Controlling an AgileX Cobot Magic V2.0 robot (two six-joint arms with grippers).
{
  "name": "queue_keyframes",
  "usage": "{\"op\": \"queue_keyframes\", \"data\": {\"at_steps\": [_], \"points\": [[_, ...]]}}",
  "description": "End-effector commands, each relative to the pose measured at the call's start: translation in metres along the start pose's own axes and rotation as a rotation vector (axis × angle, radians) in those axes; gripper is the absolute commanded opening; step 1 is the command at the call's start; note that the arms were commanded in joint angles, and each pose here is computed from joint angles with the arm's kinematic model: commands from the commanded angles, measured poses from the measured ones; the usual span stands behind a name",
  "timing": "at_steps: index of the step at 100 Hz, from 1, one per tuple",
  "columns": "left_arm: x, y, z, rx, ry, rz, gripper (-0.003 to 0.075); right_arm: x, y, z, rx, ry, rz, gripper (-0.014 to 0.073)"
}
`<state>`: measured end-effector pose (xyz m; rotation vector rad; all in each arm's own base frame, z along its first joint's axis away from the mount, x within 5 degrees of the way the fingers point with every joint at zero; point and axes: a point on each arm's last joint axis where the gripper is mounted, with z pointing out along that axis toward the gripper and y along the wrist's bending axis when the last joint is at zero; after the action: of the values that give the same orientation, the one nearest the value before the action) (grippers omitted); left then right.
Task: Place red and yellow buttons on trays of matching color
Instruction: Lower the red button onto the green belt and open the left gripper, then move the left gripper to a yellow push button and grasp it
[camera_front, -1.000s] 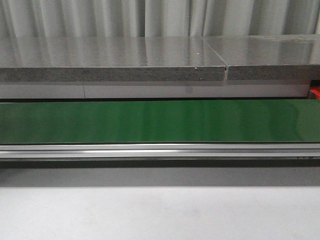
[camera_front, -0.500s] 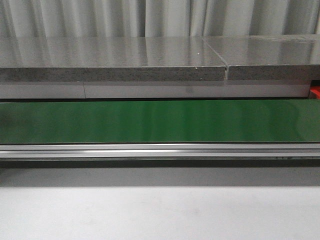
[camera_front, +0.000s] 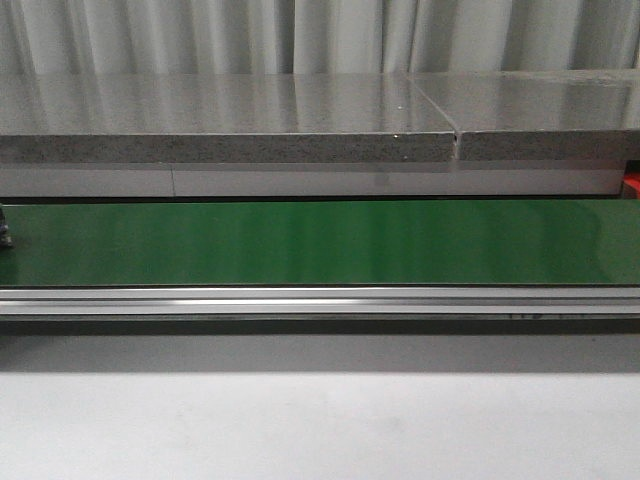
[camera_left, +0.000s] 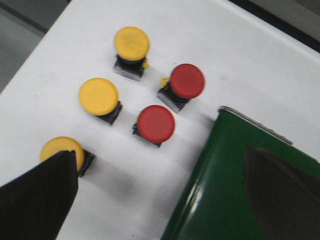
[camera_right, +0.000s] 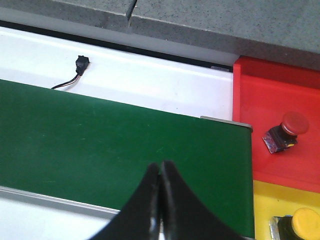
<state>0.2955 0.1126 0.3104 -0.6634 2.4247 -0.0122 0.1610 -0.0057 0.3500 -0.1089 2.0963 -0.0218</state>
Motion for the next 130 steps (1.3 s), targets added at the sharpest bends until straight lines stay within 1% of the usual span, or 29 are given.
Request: {"op": "queue_keyframes", "data": {"at_steps": [1,11,25,50,61,87,116,130], "points": [[-0.007,0.012,-0.018,-0.012,-0.084,-0.04,0.066,-0.012,-0.001,-0.006,0.015,-0.087,-0.007,-0.0067],[-0.002,0.031,-0.012,-0.05,-0.069,-0.087,0.066,-0.012,-0.001,-0.006,0.015,-0.087,-0.007,-0.0067],[-0.001,0.046,0.002,-0.079,-0.077,-0.124,0.066,-0.012,-0.001,-0.006,0.015,-0.087,-0.007,-0.0067],[0.005,0.053,0.043,-0.092,0.033,-0.136,0.066,-0.012,-0.001,-0.006,0.015,-0.087,-0.007,-0.0067],[0.007,0.055,0.055,-0.096,0.061,-0.14,0.066,-0.012,-0.001,-0.006,0.015,-0.087,-0.007,-0.0067],[0.01,0.06,0.077,-0.108,0.089,-0.137,0.066,-0.012,-0.001,-0.006,0.015,-0.087,-0.007,-0.0067],[0.009,0.065,0.098,-0.121,0.06,-0.127,0.066,-0.012,-0.001,-0.006,0.015,-0.087,-0.007,-0.0067],[0.012,0.067,0.107,-0.124,0.083,-0.129,0.066,-0.012,-0.001,-0.006,0.015,-0.087,-0.007,-0.0067]]}}
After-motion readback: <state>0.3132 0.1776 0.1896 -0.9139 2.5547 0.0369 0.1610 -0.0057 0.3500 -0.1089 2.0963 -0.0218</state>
